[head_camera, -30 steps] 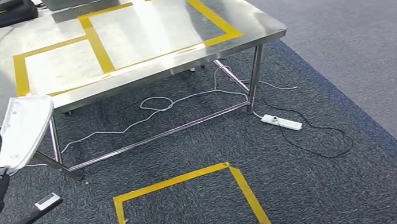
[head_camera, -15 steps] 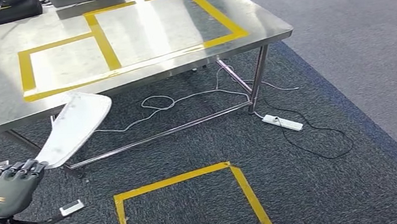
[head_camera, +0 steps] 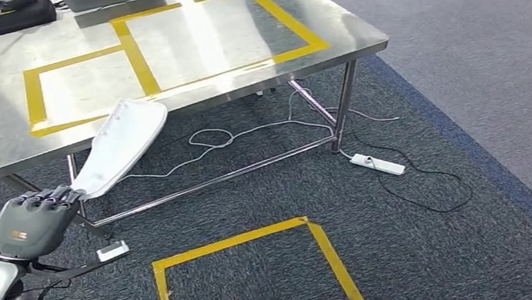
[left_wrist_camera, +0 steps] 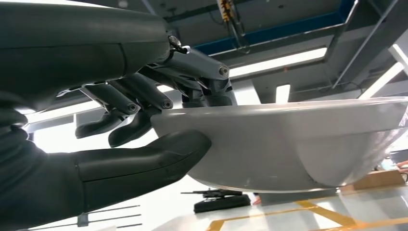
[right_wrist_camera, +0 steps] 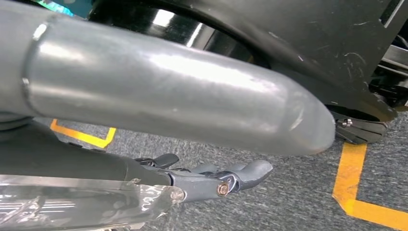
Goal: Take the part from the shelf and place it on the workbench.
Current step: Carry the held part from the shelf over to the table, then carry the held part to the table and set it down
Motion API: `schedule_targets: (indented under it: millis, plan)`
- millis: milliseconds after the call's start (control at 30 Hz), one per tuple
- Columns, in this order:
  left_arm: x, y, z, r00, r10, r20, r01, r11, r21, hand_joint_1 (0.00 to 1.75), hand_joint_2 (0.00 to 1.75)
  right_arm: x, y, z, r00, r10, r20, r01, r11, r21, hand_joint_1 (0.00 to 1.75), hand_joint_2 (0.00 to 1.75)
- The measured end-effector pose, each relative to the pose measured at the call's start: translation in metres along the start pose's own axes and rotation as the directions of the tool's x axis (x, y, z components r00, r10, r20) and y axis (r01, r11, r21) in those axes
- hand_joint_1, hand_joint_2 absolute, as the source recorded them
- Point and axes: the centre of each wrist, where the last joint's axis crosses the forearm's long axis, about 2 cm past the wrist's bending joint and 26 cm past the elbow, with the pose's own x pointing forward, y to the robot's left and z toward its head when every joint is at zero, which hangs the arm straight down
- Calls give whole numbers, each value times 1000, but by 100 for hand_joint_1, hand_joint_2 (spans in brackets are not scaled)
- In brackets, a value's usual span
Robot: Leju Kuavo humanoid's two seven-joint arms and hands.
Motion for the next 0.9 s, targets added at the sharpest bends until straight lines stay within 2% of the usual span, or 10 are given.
schedule_targets:
  millis: [500,900]
  plan:
    - [-19,-2,-33,998,16,-60,-19,999,-49,175,175,-2,1,0,1000,-13,-11,13,1000,11,0,0]
    - [-18,-3,-41,997,-46,-67,44,999,-27,175,175,1,7,1,1000,-13,-7,13,1000,15,0,0]
